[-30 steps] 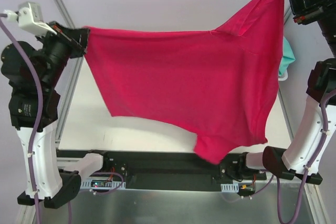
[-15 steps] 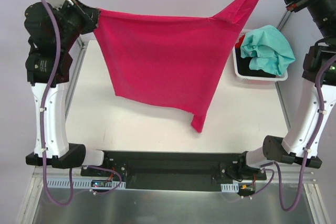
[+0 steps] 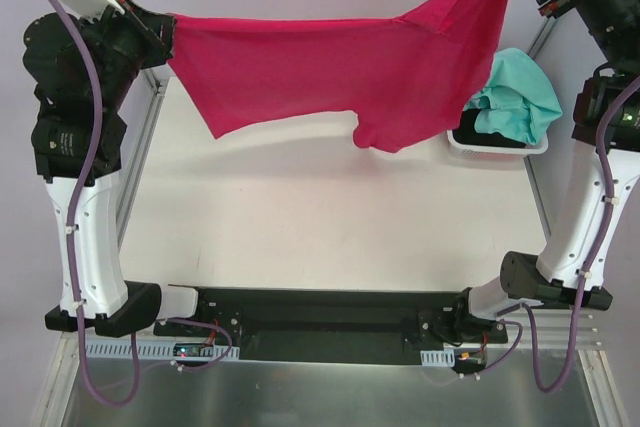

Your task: Fold and stack the t-shirts

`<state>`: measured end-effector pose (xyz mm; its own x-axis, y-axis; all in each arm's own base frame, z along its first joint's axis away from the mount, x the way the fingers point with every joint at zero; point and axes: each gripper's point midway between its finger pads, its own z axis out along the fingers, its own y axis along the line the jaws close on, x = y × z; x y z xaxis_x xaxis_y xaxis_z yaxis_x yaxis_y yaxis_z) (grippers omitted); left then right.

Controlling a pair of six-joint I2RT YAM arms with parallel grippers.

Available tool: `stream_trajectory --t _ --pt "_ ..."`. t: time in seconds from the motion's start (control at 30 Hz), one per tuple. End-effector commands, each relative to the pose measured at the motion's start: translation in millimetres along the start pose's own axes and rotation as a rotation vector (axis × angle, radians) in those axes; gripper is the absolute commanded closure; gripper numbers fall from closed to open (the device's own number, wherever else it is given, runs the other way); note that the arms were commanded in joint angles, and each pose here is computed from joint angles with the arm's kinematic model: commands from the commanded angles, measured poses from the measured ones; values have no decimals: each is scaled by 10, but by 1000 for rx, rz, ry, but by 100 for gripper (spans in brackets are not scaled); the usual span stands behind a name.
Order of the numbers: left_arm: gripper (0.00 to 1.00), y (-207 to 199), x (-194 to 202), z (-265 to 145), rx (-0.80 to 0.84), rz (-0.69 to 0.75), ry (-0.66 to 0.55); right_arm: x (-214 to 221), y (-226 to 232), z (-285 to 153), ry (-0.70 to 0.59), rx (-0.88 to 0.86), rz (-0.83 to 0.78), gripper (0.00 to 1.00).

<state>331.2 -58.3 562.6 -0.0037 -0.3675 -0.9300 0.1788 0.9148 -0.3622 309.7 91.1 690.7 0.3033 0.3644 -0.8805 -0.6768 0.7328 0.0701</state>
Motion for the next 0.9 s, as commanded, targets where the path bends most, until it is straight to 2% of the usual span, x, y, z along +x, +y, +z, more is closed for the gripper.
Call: stream_trajectory --t 0.0,0.27,0.6,0.73,0.87 --pt "100 -93 -322 -203 15 32 -103 -336 315 -138 -75 -39 -97 99" --pt "100 -164 -403 -409 31 26 -119 -429 533 -295 -90 -42 -110 99" --pt "100 -291 -656 -877 55 19 -207 -617 872 -542 -128 -36 -124 99" --pt "100 -280 -654 -813 50 16 -202 -556 779 -495 -114 -27 -116 99" --pt "100 -190 -525 -509 26 12 -156 -398 549 -359 -78 -18 -103 99"
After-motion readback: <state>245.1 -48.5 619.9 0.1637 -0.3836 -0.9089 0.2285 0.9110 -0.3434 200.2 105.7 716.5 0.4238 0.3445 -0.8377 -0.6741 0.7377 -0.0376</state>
